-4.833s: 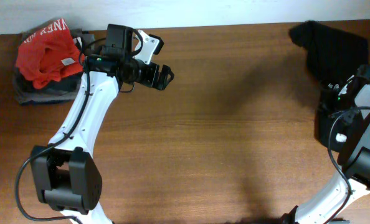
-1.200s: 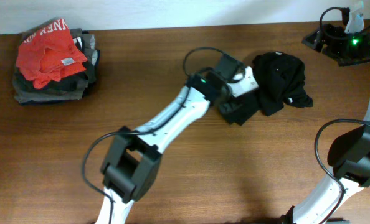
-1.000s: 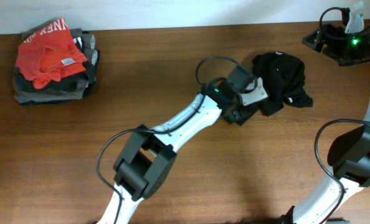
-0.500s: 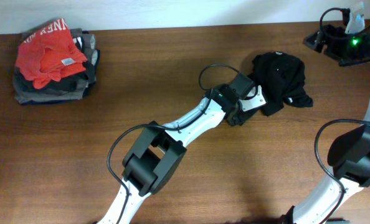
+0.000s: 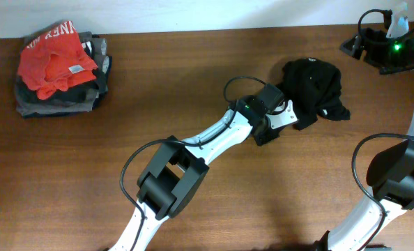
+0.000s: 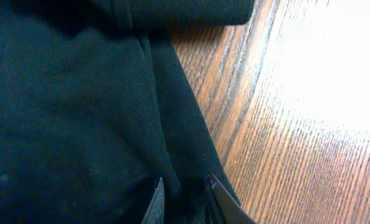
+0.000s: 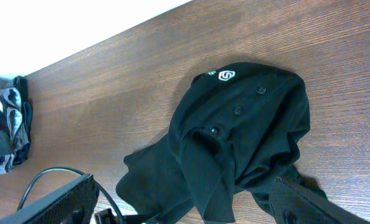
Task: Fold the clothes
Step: 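Pull the shirt edge with the left gripper toward the back left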
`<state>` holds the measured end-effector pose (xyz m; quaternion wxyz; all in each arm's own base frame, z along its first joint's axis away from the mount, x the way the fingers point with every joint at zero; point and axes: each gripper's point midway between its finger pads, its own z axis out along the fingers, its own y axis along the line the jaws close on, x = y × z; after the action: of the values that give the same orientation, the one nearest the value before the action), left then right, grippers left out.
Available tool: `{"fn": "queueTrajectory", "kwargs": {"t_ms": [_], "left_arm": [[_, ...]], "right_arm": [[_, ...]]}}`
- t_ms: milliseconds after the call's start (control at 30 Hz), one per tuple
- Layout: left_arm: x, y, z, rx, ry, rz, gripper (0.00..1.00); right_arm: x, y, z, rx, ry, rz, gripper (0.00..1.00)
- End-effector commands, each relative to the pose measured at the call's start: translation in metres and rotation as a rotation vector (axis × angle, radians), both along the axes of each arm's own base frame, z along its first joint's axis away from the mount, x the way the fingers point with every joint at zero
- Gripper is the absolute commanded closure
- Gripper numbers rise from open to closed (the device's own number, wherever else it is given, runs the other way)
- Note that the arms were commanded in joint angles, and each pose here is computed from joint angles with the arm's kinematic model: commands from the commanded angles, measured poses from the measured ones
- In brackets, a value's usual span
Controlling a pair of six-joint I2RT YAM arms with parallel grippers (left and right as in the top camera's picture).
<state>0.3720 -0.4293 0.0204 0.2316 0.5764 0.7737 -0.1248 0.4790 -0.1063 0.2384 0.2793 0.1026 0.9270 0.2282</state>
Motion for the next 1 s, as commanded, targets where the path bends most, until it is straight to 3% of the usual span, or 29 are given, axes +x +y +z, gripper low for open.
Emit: {"fn": "queueTrajectory", "kwargs": {"t_ms": [0, 167, 300, 500, 733, 967], "left_arm": [[0.004, 0.006, -0.027, 0.046, 0.007, 0.005, 0.80], [0.014, 0.010, -0.028, 0.070, -0.035, 0.044, 0.99], [0.028, 0.021, -0.028, 0.111, -0.085, 0.132, 0.99], [0.075, 0.058, 0.010, 0.240, -0.280, 0.404, 0.99], [0.091, 0.068, 0.076, 0.220, -0.259, 0.428, 0.99], [0.089, 0.077, 0.088, 0.216, -0.200, 0.417, 0.95]], "right_arm": [[-0.001, 0.002, 0.018, -0.025, -0.038, 0.000, 0.08], [-0.001, 0.002, 0.018, -0.025, -0.038, 0.000, 0.08], [-0.002, 0.002, 0.018, -0.024, -0.036, 0.000, 0.08], [-0.002, 0.002, 0.017, -0.022, -0.032, 0.000, 0.08], [-0.003, 0.004, 0.017, -0.019, -0.026, 0.002, 0.08], [-0.004, 0.009, 0.016, -0.017, -0.021, 0.012, 0.08]]}}
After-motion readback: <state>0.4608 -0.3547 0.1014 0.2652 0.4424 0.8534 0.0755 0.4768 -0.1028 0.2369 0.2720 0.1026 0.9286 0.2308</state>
